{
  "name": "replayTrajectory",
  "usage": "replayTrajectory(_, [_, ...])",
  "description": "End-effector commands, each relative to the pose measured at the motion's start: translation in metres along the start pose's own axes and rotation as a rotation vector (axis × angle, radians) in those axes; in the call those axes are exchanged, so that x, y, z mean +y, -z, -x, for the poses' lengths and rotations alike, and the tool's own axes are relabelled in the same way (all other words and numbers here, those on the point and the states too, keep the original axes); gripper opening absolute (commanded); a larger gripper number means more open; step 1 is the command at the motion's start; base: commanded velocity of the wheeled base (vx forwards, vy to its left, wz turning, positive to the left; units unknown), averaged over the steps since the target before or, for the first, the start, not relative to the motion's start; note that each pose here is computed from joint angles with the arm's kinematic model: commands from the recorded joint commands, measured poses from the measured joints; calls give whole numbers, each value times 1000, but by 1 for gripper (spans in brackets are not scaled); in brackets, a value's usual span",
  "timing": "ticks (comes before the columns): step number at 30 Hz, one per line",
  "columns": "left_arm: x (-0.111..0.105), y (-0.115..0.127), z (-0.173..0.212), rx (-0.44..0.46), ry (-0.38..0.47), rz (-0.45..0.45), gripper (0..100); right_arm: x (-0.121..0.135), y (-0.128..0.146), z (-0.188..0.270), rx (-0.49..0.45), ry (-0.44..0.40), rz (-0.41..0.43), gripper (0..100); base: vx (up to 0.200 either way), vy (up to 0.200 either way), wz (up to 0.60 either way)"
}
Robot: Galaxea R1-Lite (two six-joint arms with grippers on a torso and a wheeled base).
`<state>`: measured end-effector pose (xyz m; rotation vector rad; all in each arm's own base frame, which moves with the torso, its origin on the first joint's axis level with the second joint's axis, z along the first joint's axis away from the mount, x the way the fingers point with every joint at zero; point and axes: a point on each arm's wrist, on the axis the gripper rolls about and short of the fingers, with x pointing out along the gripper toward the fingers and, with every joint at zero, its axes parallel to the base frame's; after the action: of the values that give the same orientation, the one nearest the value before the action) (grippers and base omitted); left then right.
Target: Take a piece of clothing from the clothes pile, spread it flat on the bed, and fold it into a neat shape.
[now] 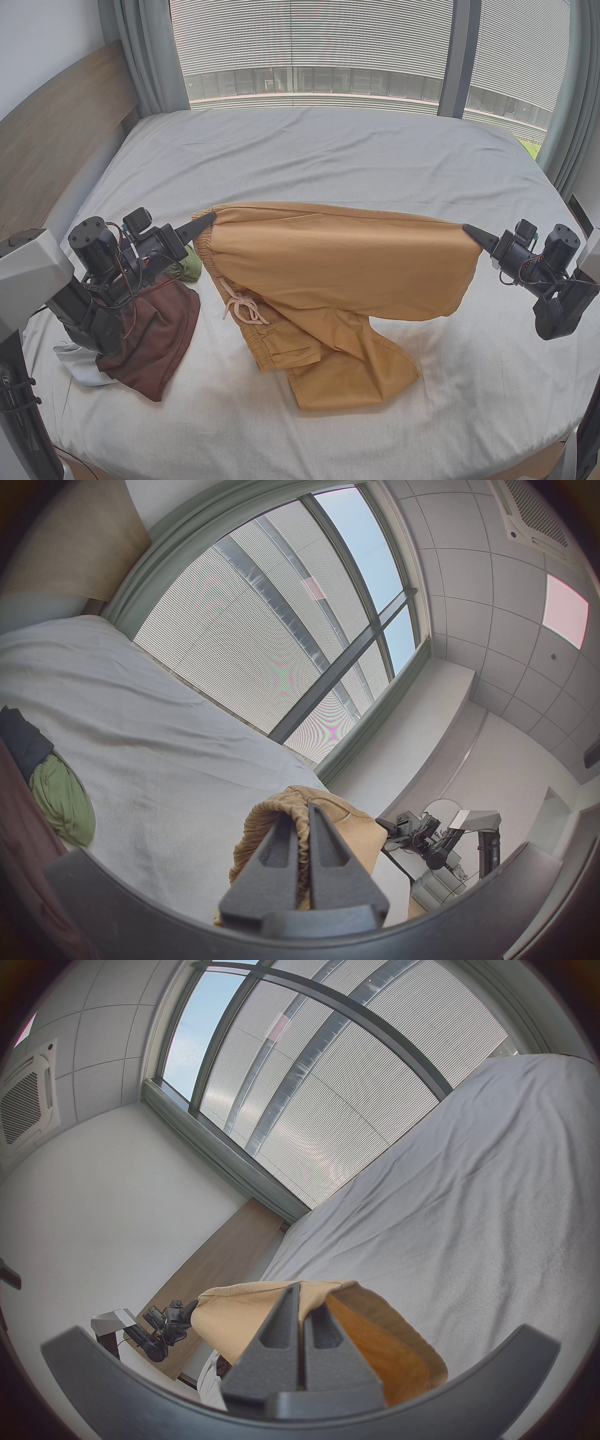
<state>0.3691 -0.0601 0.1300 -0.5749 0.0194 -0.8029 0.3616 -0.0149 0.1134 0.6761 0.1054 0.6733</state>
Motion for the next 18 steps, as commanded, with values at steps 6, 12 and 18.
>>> replayTrajectory(6, [29, 25, -28, -6, -19, 18, 0, -30, 13, -18, 16, 9, -19, 0, 0, 0, 0])
replayTrajectory(12, [44, 32, -44, -35, -35, 13, 0, -39, 12, -34, -9, -8, 4, 0, 0, 0, 0])
replayTrajectory(18, [52, 32, -52, -38, -44, 15, 0, -46, 12, -50, -20, -36, 24, 0, 0, 0, 0])
